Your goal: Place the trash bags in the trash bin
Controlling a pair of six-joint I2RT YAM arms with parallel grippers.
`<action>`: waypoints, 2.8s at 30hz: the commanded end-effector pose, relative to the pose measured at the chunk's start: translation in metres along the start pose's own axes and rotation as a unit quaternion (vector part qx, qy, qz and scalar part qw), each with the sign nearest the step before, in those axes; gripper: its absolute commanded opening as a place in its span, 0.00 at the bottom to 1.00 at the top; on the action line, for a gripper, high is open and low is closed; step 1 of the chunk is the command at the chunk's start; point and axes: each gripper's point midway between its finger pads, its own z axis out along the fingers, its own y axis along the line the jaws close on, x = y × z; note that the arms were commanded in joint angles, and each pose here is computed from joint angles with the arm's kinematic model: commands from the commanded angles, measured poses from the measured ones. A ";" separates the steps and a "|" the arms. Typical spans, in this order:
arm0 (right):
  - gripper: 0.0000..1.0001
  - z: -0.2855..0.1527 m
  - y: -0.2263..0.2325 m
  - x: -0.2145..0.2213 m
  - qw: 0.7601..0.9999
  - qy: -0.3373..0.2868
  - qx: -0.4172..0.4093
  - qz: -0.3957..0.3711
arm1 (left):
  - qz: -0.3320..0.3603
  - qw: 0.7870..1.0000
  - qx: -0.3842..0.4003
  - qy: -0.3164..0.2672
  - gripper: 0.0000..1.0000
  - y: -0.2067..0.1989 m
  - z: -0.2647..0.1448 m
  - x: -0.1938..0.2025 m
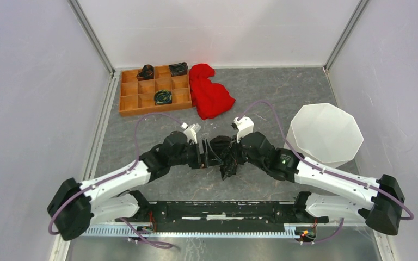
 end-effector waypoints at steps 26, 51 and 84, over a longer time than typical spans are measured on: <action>0.00 -0.096 0.021 -0.221 0.972 -0.192 -0.017 -0.138 | 0.228 0.921 -0.024 -0.316 0.02 -0.217 -0.172 -0.220; 0.00 -0.022 0.063 -0.134 0.978 -0.115 -0.162 0.062 | 0.110 0.953 -0.129 -0.251 1.00 -0.049 -0.145 -0.110; 0.00 0.012 -0.027 -0.048 0.999 -0.038 -0.034 -0.001 | -0.089 0.989 0.073 -0.087 1.00 0.037 -0.011 -0.081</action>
